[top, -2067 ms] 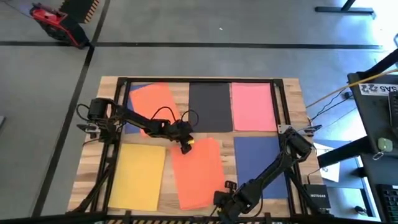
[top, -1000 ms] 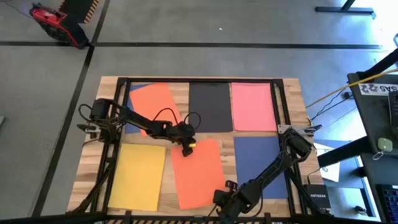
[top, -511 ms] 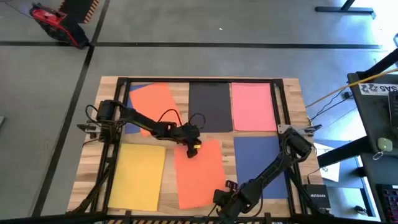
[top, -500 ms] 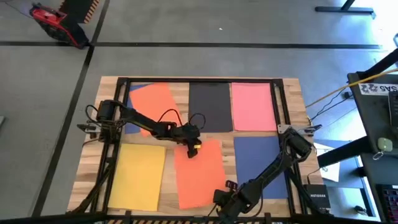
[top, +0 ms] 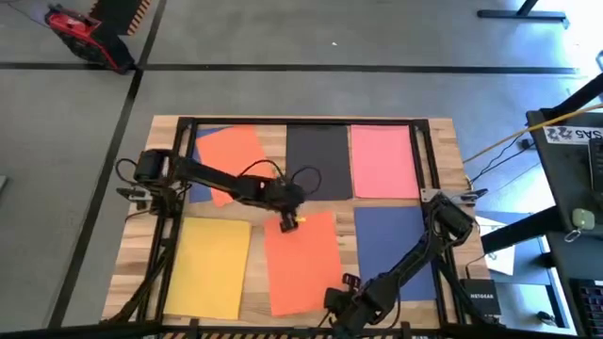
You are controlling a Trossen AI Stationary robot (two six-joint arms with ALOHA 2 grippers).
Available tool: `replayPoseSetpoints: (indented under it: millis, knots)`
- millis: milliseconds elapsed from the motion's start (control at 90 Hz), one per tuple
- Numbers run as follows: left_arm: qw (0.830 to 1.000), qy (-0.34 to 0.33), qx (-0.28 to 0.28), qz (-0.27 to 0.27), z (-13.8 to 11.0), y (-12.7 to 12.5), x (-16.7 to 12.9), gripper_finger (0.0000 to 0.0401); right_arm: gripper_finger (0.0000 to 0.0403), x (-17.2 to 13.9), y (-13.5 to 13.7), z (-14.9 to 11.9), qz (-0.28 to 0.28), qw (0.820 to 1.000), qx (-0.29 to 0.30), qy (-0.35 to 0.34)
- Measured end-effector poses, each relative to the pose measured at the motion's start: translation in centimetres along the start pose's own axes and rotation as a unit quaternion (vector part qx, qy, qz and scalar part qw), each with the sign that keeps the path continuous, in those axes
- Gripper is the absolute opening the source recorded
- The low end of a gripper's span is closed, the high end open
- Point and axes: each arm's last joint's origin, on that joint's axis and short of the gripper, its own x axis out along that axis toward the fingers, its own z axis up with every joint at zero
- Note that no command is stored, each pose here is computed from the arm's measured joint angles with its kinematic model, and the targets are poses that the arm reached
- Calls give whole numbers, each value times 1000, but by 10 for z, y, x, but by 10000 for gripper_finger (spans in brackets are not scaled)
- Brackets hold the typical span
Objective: Organize paper
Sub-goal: Stack the orange paper on top of the stacked orange papers
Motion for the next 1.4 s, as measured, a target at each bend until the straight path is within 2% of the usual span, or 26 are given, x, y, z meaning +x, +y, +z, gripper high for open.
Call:
replayPoseSetpoints:
  millis: [122, 233, 378, 600, 844, 1022, 1267, 1400]
  knots:
    - [993, 78, -2, 92, -18, 14, -9, 0, 0, 0, 0, 0, -1, 1000, 2, -2]
    - [982, 128, 6, 140, -37, 21, -4, 3, 0, 0, -1, 1, -7, 1000, 2, -11]
    - [982, 117, -27, 145, -50, 24, 7, 31, 0, 0, -1, 1, -15, 1000, 2, -23]
    - [983, 84, -68, 147, -54, 31, 22, 91, 0, 1, -1, 1, -18, 1000, 0, -26]
    - [980, 108, -35, 162, -59, 39, 38, 120, 0, 1, -2, 2, -19, 999, 1, -26]
    - [979, 117, -21, 164, -59, 46, 44, 99, 0, 1, -2, 2, -18, 999, 3, -26]
    - [983, 118, -13, 143, -58, 55, 53, 12, 0, 1, -2, 2, -18, 999, 5, -26]
    - [984, 117, -8, 132, -56, 56, 47, 1, 0, 1, -2, 2, -17, 1000, 6, -25]
